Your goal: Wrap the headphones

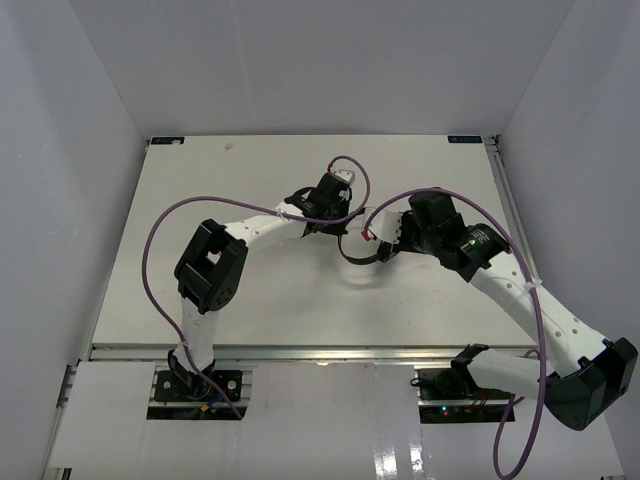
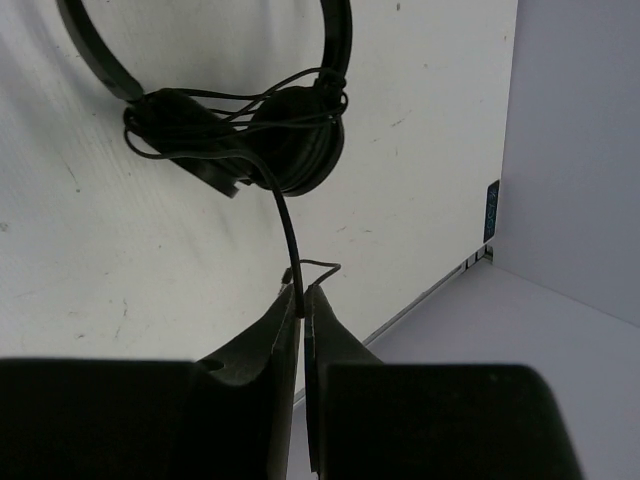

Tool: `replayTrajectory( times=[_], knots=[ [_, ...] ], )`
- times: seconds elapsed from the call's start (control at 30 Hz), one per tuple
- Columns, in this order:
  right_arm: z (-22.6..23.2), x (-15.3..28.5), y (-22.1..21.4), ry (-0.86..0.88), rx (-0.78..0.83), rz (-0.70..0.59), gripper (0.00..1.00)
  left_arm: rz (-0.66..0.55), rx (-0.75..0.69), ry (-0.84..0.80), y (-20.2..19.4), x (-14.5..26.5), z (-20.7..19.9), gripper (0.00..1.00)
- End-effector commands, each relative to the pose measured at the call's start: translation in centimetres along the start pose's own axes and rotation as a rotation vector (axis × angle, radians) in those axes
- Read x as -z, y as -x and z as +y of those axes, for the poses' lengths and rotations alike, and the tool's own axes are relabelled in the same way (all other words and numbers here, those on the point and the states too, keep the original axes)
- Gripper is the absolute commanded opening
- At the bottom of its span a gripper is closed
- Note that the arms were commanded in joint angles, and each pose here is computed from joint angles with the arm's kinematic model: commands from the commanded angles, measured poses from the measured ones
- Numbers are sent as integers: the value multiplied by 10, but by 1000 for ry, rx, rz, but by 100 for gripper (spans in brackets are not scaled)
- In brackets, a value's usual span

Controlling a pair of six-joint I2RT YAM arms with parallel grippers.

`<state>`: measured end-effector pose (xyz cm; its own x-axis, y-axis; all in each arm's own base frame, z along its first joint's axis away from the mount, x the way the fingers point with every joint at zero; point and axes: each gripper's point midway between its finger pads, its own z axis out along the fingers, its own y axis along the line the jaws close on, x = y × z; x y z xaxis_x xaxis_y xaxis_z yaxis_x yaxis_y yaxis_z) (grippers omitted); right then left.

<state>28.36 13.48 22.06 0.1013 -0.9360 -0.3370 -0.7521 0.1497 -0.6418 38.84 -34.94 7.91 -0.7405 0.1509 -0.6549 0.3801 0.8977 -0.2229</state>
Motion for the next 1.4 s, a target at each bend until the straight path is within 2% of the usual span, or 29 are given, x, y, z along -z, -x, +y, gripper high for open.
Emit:
replayTrajectory(
  times=[0.0, 0.3, 0.5, 0.9, 1.03, 1.37],
  knots=[
    [-18, 1, -1, -86, -15, 0, 8, -128, -37, -132, 38, 44, -33, 0],
    [-35, -4, -6, -143, -70, 7, 8, -106, -84, -269, 17, 62, -61, 0],
    [-34, -13, -13, -159, -88, 4, 8, -137, -101, -341, 19, 85, -79, 0],
    [-17, -31, -26, -68, -219, -68, 8, -208, -110, -407, 19, 130, -83, 0],
    [-9, -34, -14, -2, -277, -157, 8, -233, -105, -436, 21, 147, -84, 0],
    [1, -16, 42, 276, -456, -516, 8, -320, -111, -472, 39, 191, -88, 0]
  ],
)
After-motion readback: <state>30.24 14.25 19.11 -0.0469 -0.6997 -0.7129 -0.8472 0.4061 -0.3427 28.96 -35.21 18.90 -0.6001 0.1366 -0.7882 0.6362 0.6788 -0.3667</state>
